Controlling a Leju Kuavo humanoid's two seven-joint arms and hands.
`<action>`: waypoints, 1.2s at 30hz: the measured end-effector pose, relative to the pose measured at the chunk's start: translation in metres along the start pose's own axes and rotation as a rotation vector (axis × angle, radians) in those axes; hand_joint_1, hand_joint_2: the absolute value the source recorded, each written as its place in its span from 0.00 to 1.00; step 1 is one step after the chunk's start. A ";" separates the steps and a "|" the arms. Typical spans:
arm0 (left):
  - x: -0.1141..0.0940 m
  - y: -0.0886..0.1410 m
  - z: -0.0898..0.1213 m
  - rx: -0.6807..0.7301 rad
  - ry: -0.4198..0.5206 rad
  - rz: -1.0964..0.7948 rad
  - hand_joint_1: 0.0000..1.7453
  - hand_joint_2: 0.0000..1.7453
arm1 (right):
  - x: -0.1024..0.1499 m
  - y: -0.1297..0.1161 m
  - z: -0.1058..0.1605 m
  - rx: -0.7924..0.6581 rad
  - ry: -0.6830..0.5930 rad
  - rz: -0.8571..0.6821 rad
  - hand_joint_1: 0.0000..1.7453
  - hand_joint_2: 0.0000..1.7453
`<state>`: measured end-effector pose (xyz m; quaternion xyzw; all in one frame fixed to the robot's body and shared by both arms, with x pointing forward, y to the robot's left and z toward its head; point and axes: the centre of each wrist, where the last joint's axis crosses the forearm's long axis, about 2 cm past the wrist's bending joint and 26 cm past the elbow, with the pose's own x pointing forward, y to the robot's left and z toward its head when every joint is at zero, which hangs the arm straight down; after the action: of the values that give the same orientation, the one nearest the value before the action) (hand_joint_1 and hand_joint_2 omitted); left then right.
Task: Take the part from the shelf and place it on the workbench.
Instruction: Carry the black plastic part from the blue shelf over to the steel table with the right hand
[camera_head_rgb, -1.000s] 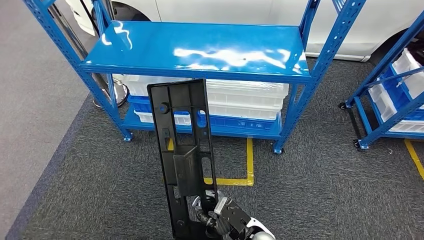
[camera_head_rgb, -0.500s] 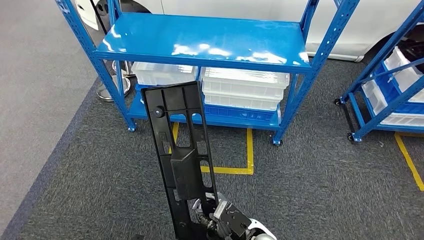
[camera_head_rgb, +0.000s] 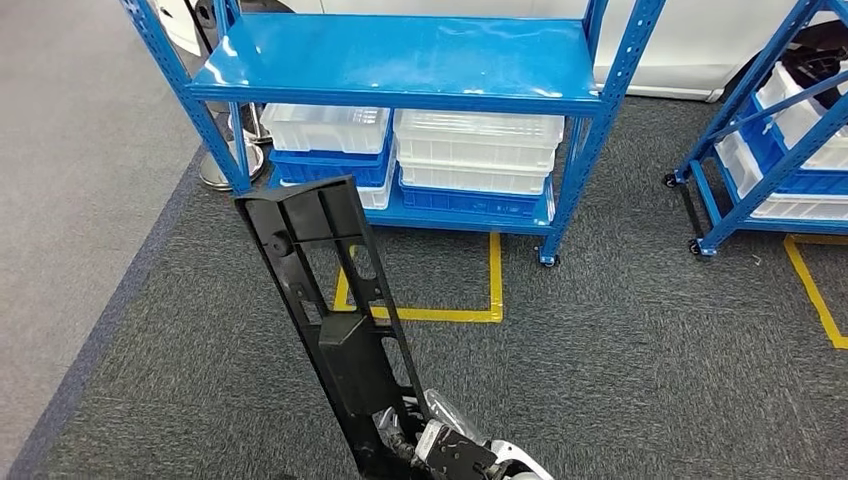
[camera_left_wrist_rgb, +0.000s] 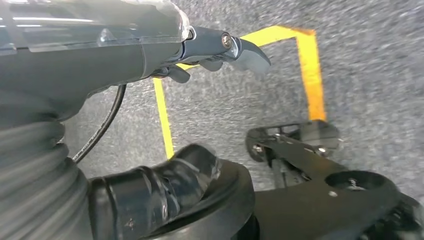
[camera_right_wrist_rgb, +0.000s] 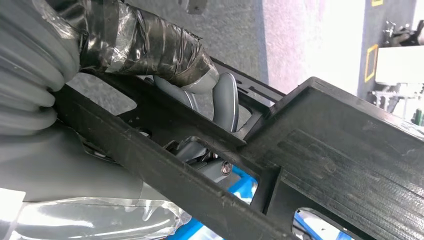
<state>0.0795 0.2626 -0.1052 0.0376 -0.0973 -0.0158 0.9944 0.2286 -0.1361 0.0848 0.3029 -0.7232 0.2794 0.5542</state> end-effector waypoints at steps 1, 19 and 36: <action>0.000 0.000 0.000 0.000 0.000 -0.001 0.00 1.00 | 0.000 0.000 0.000 0.001 0.000 0.003 0.97 1.00; 0.005 -0.002 0.000 0.007 -0.005 -0.014 0.00 1.00 | 0.006 -0.002 0.003 0.006 -0.027 0.061 0.97 1.00; 0.006 -0.003 0.000 0.010 -0.005 -0.026 0.00 1.00 | 0.012 0.001 0.002 0.004 -0.052 0.091 0.97 1.00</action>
<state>0.0852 0.2597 -0.1039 0.0438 -0.0996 -0.0284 0.9937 0.2248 -0.1384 0.0955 0.2778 -0.7498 0.2977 0.5215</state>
